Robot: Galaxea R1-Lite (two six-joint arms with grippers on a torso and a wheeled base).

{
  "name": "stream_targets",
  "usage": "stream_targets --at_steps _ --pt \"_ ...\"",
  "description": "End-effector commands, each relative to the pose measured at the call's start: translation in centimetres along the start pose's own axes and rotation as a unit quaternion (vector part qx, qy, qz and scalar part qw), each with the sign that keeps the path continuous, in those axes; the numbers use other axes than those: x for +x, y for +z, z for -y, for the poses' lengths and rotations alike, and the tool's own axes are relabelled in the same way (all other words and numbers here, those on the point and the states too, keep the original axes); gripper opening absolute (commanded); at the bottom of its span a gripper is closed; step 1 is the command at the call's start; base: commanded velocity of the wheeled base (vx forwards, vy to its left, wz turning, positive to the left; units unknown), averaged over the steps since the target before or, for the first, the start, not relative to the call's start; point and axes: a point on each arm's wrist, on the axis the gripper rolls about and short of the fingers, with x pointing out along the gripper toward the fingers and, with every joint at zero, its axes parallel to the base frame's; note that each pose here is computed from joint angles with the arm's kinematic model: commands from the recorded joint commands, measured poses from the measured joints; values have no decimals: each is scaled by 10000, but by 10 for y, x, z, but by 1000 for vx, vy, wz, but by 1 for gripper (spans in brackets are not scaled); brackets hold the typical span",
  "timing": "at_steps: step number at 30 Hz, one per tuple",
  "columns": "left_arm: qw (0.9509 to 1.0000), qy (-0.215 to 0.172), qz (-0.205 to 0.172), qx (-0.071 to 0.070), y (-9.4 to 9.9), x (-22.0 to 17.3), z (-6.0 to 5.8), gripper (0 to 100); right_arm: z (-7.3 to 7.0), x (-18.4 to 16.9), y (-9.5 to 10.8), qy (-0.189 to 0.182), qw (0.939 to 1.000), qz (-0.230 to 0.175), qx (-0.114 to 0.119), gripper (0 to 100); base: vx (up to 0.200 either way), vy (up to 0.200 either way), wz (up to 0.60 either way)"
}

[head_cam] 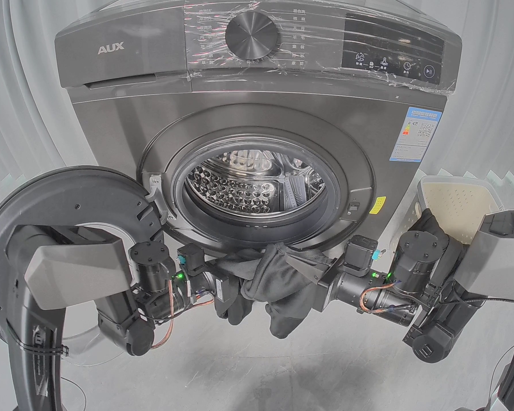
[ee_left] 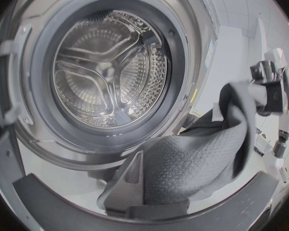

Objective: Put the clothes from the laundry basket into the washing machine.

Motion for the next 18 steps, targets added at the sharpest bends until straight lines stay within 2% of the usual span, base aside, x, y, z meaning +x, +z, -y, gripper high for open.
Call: stream_targets --at_steps 1,7,14,18 --pt "9995 -60 301 75 45 -38 16 0 8 -19 0 -197 9997 -144 12 0 0 0 0" --pt "9990 -96 423 107 57 -48 21 0 20 -24 1 -397 9991 -134 14 0 0 0 0" --pt "9988 -45 470 110 60 -48 17 0 21 -21 7 -411 9991 7 -46 0 0 0 0" --pt "9988 -76 461 110 60 -49 19 0 20 -15 16 -372 9990 215 -115 0 0 0 0"
